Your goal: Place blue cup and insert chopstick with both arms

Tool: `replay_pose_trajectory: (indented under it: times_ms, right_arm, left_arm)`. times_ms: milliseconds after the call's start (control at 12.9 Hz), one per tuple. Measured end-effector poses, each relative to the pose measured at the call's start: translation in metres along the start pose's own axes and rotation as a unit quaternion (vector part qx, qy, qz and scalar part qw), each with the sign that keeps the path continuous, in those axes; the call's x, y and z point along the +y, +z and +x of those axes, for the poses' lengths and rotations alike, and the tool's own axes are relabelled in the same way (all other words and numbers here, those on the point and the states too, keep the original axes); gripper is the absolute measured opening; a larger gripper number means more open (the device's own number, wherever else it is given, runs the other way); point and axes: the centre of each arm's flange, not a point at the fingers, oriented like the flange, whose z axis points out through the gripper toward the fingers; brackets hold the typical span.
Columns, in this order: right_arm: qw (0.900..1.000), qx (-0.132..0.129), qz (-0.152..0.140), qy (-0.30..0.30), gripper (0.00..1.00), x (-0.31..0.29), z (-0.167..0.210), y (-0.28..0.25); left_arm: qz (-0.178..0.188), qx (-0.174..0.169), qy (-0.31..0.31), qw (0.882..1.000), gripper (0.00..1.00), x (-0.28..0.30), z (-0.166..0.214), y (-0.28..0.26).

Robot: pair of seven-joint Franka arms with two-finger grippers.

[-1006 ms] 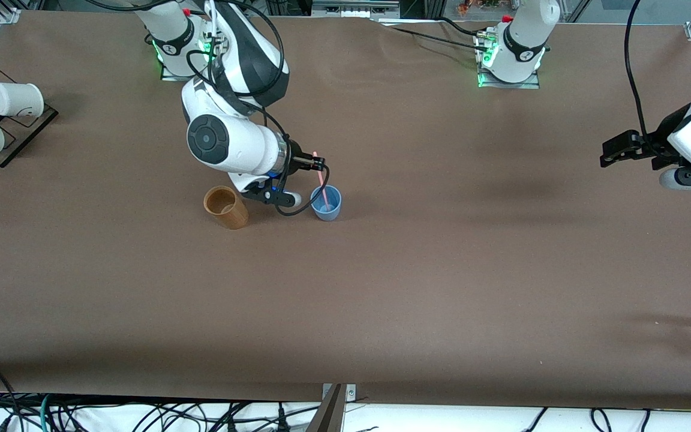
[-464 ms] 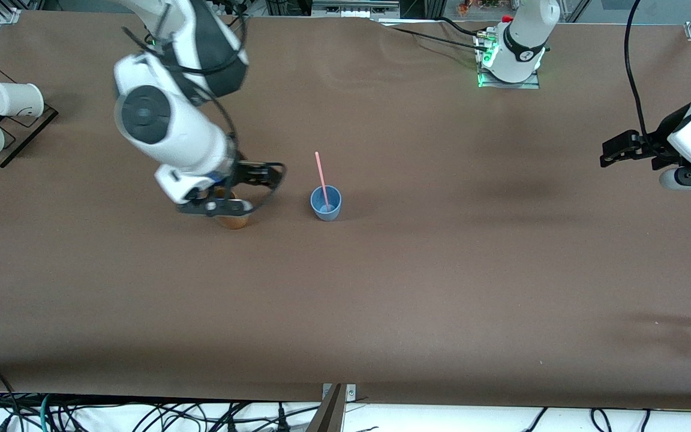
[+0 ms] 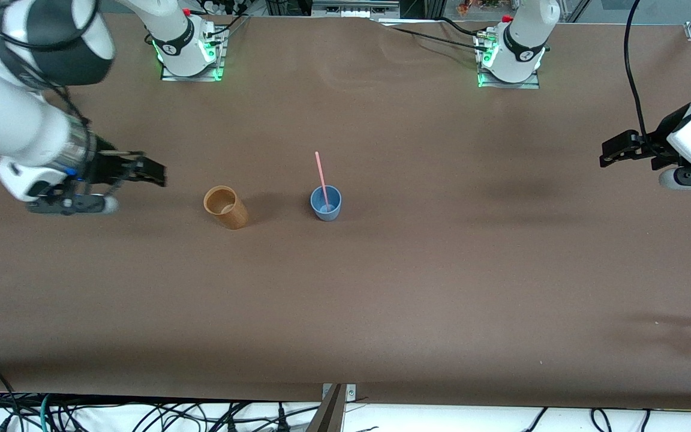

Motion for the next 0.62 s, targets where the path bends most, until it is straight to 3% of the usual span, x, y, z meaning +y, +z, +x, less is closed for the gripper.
replay_pose_trajectory:
  times_ms: [232, 619]
  right_arm:
    - [1.000, 0.011, -0.009, -0.015, 1.00, 0.039, -0.021, -0.006]
    - [0.999, 0.038, -0.008, 0.016, 1.00, 0.080, -0.039, -0.017]
  left_arm:
    - [0.000, 0.000, 0.000, 1.000, 1.00, 0.000, 0.000, 0.000]
    - [0.000, 0.000, 0.000, 1.000, 1.00, 0.000, 0.000, 0.000]
